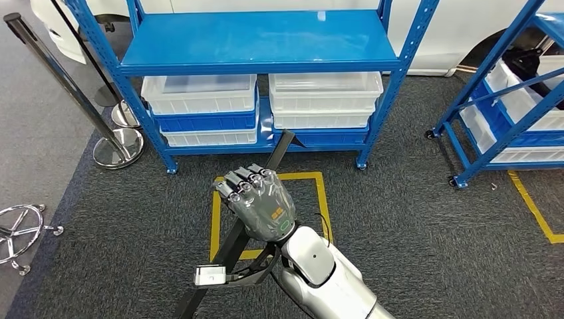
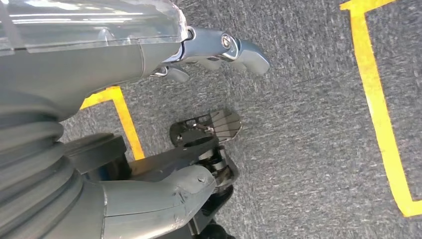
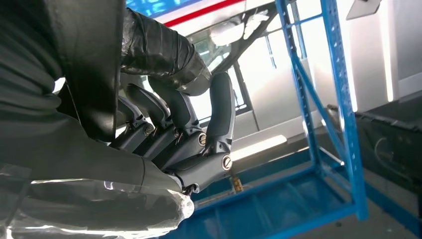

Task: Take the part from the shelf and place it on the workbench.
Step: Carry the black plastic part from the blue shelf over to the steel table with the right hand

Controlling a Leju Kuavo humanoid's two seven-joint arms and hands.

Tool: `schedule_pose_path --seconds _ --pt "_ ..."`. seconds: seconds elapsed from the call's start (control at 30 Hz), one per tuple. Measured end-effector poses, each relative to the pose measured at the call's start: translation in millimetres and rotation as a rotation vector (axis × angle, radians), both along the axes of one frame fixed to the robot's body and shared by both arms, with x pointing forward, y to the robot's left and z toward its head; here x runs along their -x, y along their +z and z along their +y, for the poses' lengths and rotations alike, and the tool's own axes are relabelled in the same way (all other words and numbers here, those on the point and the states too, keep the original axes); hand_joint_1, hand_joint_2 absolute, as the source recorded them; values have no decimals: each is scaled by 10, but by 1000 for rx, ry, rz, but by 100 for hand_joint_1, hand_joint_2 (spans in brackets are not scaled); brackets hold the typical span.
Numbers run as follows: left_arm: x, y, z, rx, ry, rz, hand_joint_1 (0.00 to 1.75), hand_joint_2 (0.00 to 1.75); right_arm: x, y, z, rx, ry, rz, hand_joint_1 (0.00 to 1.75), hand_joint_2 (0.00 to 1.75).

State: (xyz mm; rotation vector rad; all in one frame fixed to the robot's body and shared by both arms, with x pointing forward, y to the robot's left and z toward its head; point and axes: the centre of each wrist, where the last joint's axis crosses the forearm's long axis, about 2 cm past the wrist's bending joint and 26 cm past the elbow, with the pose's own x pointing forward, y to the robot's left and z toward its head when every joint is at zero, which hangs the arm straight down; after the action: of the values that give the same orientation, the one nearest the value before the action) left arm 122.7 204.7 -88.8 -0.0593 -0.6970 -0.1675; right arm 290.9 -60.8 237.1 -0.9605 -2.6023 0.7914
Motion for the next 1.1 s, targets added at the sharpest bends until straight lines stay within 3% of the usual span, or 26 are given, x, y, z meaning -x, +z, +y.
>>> schedule_pose_path --seconds 1.1 --pt "-12 -6 60 -14 10 -2 0 175 57 8 49 19 47 -31 175 175"
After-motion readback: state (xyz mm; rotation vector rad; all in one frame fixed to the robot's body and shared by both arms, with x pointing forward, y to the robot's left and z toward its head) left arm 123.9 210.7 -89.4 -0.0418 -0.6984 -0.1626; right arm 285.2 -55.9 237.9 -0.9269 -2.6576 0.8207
